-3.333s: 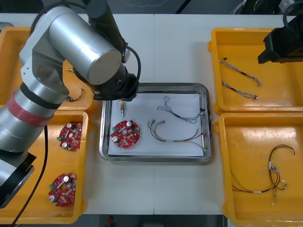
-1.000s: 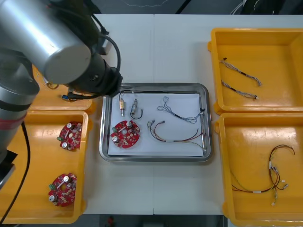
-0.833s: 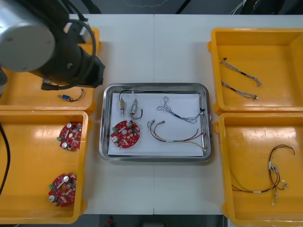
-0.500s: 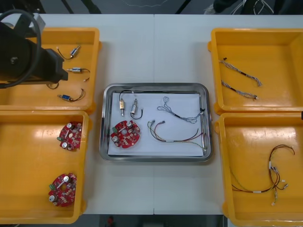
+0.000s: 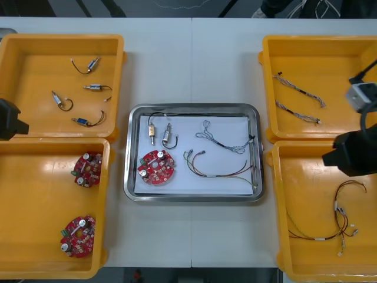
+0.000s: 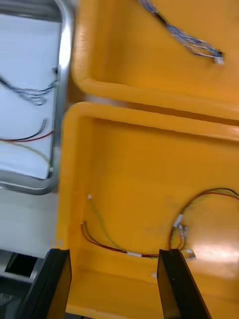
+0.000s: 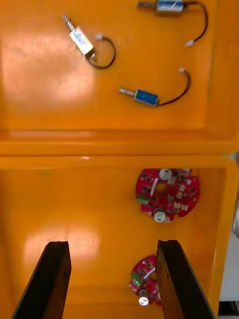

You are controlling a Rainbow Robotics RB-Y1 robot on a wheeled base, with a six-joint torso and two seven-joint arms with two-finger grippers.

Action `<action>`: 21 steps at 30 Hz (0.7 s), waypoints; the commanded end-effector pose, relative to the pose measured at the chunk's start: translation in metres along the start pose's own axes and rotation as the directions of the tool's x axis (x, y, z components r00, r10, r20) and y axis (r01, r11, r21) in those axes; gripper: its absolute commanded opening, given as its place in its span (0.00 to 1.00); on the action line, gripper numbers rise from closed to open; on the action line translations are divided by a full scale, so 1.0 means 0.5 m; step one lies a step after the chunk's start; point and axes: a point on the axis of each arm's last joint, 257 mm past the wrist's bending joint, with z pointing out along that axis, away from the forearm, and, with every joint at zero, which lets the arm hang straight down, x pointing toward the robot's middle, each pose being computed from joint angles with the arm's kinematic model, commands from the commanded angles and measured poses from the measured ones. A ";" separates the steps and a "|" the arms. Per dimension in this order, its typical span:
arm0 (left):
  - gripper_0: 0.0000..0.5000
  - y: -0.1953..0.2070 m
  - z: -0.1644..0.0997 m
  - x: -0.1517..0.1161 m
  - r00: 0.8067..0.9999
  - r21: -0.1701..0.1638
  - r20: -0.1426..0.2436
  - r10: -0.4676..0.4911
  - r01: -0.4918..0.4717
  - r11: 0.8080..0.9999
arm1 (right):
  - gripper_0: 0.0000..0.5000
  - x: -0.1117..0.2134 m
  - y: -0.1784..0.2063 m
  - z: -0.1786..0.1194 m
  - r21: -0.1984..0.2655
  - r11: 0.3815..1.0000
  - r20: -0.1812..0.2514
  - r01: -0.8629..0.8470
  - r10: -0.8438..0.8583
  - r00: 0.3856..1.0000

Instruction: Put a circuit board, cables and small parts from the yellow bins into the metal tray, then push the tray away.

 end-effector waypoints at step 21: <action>1.00 0.100 -0.005 0.110 0.994 -0.089 -0.086 0.064 -0.072 0.993 | 1.00 -0.123 0.352 0.109 -0.094 0.831 -0.021 0.549 -0.553 0.833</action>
